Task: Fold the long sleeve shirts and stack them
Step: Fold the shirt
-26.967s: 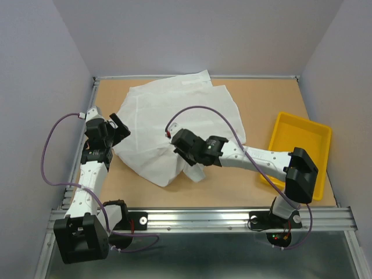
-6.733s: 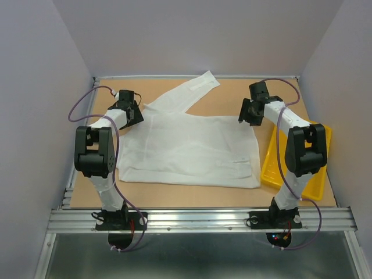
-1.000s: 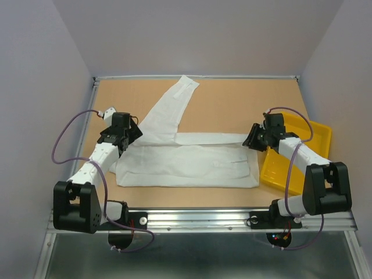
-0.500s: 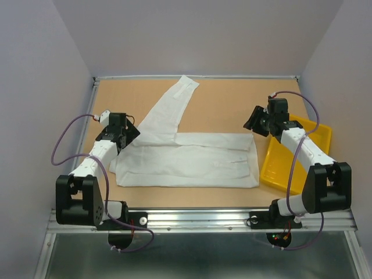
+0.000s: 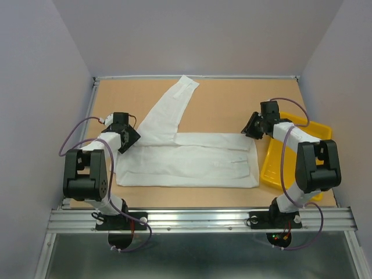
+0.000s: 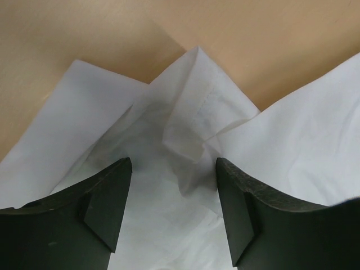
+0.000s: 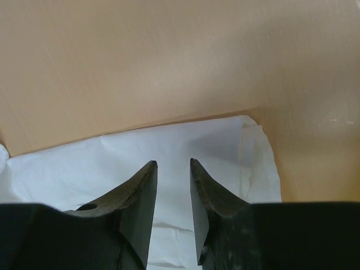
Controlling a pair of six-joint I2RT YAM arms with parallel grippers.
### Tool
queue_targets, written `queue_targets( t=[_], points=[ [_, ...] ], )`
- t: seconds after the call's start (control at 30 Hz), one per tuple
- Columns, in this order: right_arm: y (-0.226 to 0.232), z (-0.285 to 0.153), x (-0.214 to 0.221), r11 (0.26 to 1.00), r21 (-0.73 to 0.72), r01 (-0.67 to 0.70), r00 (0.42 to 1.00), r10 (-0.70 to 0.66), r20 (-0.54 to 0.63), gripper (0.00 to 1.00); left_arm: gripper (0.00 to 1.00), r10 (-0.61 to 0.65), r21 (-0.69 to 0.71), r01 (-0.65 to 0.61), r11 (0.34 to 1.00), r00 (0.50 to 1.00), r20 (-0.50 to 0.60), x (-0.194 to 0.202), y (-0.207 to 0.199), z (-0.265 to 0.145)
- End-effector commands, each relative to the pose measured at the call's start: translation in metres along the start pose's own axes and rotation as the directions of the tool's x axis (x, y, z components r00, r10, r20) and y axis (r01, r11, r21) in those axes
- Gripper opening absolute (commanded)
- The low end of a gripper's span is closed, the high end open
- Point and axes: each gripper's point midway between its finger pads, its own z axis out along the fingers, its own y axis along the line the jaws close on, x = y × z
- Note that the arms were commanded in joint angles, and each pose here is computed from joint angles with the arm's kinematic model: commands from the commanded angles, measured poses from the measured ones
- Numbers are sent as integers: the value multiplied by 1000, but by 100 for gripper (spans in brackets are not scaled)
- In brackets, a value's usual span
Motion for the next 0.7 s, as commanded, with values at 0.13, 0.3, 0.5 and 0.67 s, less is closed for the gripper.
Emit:
queue_targets(
  t=[0.13, 0.3, 0.5, 0.67],
  points=[
    [-16, 35, -6, 999, 45, -30, 999, 28, 43, 30, 61, -40, -30, 41, 999, 999, 34, -23, -3, 18],
    [-51, 55, -1, 988, 148, -48, 999, 44, 29, 27, 60, -50, -68, 53, 996, 998, 45, -38, 13, 21],
    [-61, 62, -16, 982, 181, -52, 998, 43, 53, 27, 60, -47, -104, 49, 993, 999, 24, -35, 29, 20],
    [-48, 57, -45, 986, 165, -11, 993, -8, 114, 28, 60, -24, -142, 30, 989, 999, 46, -39, 42, 11]
  ],
)
